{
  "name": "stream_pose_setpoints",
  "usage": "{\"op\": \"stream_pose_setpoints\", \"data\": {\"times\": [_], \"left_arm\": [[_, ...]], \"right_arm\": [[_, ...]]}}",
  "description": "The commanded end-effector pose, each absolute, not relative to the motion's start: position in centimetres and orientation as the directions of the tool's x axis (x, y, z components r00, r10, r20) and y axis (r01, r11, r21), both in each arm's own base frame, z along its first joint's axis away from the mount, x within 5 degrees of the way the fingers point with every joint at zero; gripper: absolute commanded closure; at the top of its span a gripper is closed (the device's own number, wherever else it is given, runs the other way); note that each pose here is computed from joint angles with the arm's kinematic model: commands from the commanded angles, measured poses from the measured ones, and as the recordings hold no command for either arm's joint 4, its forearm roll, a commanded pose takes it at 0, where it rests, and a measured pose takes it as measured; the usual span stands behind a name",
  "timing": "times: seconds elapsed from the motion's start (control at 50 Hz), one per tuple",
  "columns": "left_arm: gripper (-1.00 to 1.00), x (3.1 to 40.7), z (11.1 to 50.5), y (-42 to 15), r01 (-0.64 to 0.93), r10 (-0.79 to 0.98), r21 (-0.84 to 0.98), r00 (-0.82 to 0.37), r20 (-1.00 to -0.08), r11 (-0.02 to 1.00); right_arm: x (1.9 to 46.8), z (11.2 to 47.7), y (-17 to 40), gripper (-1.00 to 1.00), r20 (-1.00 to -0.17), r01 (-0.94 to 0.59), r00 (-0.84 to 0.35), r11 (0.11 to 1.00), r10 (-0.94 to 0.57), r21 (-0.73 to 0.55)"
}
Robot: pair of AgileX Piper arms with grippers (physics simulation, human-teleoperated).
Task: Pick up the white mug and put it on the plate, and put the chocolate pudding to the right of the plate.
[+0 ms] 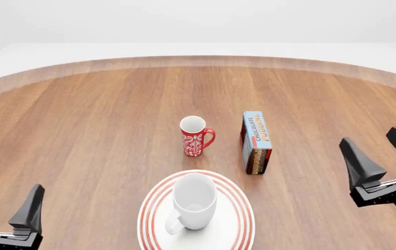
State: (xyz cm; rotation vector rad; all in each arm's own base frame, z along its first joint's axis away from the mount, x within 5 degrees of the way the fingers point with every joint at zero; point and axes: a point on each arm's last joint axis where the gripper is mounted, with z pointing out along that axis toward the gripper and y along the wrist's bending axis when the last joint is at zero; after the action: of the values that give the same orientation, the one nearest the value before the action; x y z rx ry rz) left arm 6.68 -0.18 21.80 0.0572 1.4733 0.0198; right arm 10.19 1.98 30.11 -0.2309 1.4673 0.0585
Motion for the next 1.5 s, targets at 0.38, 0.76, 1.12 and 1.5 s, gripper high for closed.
{"op": "stream_pose_setpoints", "data": {"times": [0.38, 0.76, 1.12, 1.5], "left_arm": [[-1.00, 6.7, 21.8, -0.2, 0.026, 0.041, 0.043, 0.098, -0.994, 0.999], [-1.00, 6.7, 21.8, -0.2, 0.029, 0.040, 0.043, 0.098, -0.994, 0.999], [-1.00, 6.6, 21.8, -0.2, 0.031, 0.040, 0.043, 0.100, -0.994, 0.999], [-1.00, 6.6, 21.8, -0.3, 0.036, 0.039, 0.042, 0.104, -0.994, 0.998]], "right_arm": [[14.2, 31.3, 3.8, -1.00, -0.990, -0.247, 0.079, 0.960, -0.115, -0.131], [16.0, 32.4, 4.6, -1.00, -0.989, -0.271, 0.073, 0.952, -0.130, -0.145], [18.0, 33.7, 5.7, -1.00, -0.991, -0.299, 0.045, 0.945, -0.128, -0.136], [20.7, 34.0, 7.3, -1.00, -0.994, -0.335, -0.016, 0.937, -0.107, -0.095]]}}
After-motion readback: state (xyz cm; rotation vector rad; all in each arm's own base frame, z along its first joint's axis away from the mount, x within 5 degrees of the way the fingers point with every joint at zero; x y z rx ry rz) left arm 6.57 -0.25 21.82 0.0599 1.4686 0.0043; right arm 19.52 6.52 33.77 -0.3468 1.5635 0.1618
